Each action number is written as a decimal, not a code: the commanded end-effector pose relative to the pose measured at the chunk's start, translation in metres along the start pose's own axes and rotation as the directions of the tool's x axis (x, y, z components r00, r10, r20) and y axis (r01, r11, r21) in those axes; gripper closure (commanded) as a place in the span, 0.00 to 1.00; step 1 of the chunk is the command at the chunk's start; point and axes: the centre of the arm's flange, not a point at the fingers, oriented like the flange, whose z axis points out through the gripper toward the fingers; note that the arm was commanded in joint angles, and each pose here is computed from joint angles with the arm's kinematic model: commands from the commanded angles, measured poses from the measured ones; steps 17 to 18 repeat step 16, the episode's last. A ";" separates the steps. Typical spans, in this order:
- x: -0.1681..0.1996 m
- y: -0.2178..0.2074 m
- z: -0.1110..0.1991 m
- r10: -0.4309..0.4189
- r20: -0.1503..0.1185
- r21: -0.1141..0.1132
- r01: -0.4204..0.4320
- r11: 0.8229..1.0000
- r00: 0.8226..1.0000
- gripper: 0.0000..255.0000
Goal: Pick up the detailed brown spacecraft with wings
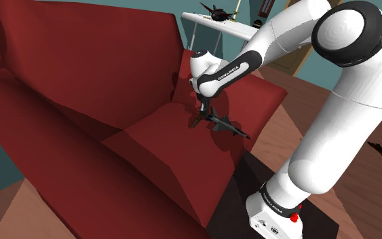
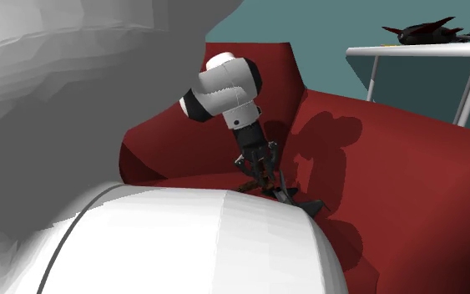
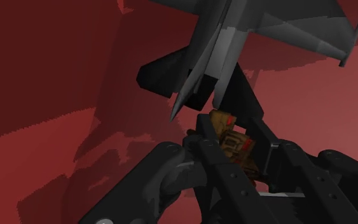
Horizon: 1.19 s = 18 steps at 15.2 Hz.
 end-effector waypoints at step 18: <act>-0.024 0.019 -0.070 -0.002 0.002 0.002 0.002 1.000 1.000 1.00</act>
